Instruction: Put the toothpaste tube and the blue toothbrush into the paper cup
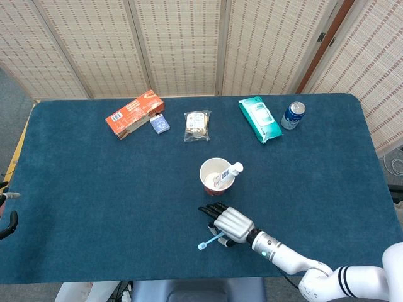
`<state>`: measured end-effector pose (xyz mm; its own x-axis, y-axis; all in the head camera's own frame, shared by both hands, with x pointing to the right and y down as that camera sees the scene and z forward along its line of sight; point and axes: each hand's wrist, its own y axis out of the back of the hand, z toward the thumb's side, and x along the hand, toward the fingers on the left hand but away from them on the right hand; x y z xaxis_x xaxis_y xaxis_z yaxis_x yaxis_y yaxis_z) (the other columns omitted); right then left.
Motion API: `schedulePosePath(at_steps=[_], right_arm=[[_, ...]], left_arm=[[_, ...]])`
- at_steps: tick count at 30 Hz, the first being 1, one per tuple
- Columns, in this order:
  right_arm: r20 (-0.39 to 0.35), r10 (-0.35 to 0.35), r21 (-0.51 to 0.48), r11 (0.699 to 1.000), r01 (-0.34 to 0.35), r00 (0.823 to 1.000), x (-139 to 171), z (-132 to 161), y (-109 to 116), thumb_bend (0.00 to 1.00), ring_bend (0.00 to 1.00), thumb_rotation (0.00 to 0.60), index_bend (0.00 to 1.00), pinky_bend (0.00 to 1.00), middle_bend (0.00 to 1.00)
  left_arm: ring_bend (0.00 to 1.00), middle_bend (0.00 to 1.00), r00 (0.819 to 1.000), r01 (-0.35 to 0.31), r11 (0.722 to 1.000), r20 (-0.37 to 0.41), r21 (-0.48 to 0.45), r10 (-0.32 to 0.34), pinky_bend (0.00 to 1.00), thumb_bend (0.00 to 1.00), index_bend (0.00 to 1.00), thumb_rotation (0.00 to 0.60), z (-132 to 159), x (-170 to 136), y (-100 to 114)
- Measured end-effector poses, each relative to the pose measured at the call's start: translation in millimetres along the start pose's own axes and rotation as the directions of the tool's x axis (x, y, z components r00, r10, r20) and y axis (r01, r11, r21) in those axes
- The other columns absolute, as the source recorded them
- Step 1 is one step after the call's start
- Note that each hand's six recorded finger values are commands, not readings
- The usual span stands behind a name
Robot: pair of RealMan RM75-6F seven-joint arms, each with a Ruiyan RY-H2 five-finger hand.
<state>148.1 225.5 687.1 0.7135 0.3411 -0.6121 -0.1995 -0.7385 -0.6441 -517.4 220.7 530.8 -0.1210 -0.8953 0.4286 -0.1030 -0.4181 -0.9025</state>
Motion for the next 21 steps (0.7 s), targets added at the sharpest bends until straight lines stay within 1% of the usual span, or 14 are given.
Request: schedulePosePath(at_steps=[11,21], right_arm=[[-0.012,-0.034,-0.076,0.997,0.033,0.999,7.2,2.1,13.0,0.30,0.00,0.600,0.60,0.12,0.03],[-0.032,-0.065,-0.157,0.986,0.059,0.997,11.6,6.0,26.3,0.31,0.00,0.600,0.60,0.12,0.03]], left_arm=[[0.08,0.16,1.000,-0.001,1.000,-0.001,0.002,0.001,0.16,0.52,0.32,0.600,0.2,0.0,0.0],[0.08,0.16,1.000,0.000,1.000,0.000,0.002,0.000,0.16,0.52,0.32,0.600,0.5,-0.3,-0.1]])
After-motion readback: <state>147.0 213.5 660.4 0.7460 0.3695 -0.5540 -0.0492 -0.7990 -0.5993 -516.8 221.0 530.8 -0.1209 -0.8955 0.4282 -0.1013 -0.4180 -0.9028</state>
